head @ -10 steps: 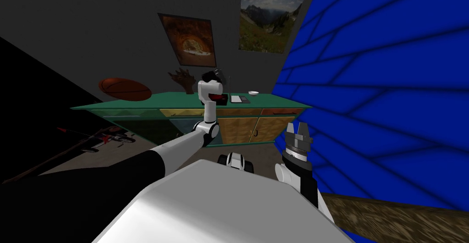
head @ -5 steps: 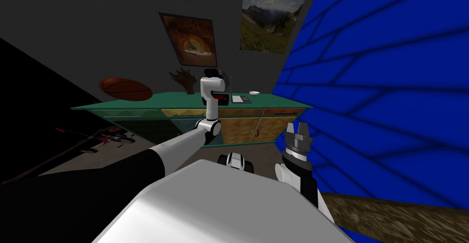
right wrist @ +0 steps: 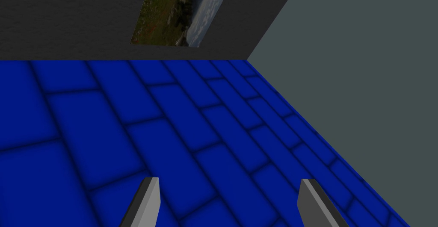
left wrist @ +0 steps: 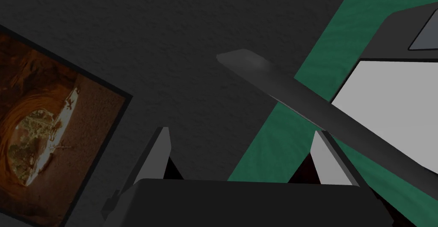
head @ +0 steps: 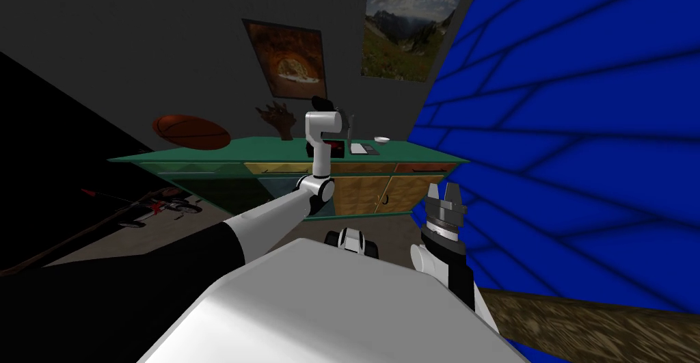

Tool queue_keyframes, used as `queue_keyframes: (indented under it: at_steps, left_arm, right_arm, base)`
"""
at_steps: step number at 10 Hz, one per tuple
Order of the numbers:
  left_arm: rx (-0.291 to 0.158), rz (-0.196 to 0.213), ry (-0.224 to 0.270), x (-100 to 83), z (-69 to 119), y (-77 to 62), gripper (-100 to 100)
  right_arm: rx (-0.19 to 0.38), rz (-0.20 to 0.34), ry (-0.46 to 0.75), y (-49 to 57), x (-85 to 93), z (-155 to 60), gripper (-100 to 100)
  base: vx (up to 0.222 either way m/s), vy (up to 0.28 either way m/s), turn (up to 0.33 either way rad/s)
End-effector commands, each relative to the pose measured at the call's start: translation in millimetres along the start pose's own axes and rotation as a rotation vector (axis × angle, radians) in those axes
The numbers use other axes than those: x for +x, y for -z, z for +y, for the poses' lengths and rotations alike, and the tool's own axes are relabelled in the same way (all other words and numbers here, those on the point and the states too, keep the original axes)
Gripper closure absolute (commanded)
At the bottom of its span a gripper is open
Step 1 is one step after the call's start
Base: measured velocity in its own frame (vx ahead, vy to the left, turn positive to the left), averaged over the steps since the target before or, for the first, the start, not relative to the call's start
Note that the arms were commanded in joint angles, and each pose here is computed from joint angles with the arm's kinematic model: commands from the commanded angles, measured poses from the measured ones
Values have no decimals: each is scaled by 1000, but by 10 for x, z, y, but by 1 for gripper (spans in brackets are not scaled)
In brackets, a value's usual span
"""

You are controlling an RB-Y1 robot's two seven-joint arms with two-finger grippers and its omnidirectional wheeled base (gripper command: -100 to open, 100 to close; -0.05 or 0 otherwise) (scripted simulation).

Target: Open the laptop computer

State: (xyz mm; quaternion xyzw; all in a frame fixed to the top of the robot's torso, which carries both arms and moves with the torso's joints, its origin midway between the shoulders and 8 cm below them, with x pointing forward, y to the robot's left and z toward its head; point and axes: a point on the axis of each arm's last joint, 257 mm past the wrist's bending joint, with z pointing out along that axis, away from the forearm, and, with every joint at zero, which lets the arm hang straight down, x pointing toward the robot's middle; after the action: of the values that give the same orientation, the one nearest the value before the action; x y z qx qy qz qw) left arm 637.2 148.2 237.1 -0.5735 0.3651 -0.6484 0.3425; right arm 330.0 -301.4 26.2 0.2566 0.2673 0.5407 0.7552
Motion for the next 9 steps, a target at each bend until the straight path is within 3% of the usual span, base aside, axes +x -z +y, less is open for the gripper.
queue_keyframes:
  at_steps: [1, 2, 3, 4, 5, 9]
  left_arm:
    - [-22, 9, 12, 65, 66, -25, -100]
    - [-25, 10, 13, 69, 74, -28, -100]
    - [-24, 10, 13, 69, 73, -27, 100]
    - [-51, -1, -54, 149, 107, -11, 100]
    - [-51, -1, -54, 149, 107, -11, 100]
    - [-100, -27, -190, 280, 166, 35, 100]
  right_arm:
    - [0, 0, 0, 0, 0, 0, 0]
    - [0, 0, 0, 0, 0, 0, 0]
    - [0, 0, 0, 0, 0, 0, 0]
    - [0, 0, 0, 0, 0, 0, 0]
    - [0, 0, 0, 0, 0, 0, 0]
    - [0, 0, 0, 0, 0, 0, 0]
  base:
    - [-3, 12, -1]
    - [0, 0, 0]
    - [0, 0, 0]
    - [19, -35, -35]
    - [35, -32, -15]
    - [36, -35, -19]
